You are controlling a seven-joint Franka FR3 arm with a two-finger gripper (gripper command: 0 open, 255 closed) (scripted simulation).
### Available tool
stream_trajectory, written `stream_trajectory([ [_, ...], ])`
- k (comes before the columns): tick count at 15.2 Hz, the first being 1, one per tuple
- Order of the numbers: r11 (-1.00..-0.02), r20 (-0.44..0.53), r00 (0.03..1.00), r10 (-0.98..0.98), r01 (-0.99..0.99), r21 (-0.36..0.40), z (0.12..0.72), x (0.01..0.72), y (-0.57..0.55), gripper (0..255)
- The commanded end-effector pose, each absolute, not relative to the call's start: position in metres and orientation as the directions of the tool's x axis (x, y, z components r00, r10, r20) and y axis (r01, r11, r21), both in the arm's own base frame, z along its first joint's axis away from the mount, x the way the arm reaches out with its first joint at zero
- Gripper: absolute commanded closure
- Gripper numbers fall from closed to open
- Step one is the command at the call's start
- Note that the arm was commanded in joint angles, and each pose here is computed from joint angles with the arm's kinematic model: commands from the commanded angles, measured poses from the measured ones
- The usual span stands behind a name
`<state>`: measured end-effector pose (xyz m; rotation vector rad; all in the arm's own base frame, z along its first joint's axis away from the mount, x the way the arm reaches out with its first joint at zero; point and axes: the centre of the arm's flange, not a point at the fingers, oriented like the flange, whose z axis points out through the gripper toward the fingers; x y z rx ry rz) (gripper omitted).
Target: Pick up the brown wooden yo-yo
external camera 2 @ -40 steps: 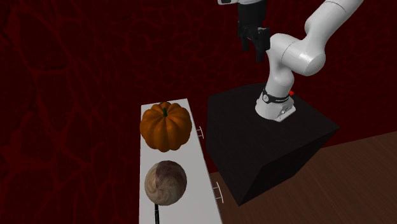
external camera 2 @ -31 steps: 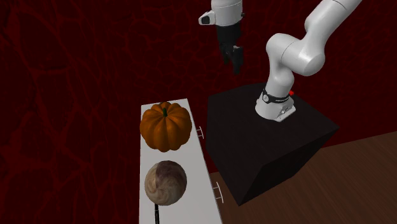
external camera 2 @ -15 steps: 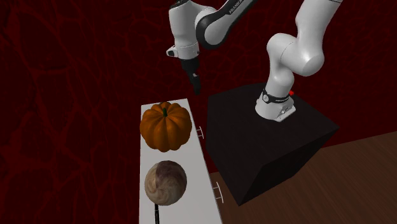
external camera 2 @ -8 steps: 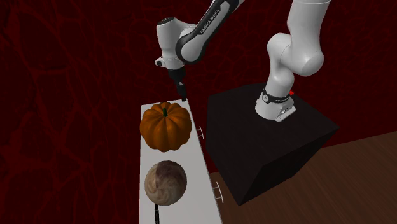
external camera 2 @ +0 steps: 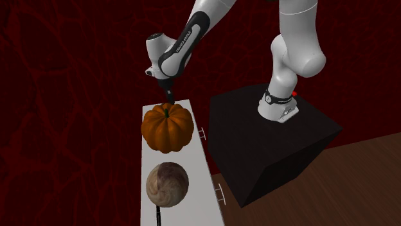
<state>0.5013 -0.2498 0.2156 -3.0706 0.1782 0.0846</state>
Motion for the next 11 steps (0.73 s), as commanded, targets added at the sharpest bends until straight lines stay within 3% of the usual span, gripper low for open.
stream_trajectory([
  [1, -0.991, -0.056, 0.992, -0.113, -0.116, -0.061, 0.202, 0.504, -0.253, 0],
  [9, -0.991, -0.056, 0.992, -0.113, -0.116, -0.061, 0.173, 0.504, -0.253, 0],
  [10, -0.991, -0.056, 0.992, -0.113, -0.116, -0.061, 0.173, 0.504, -0.253, 255],
  [11, -0.991, -0.056, 0.992, -0.113, -0.116, -0.061, 0.173, 0.504, -0.253, 255],
])
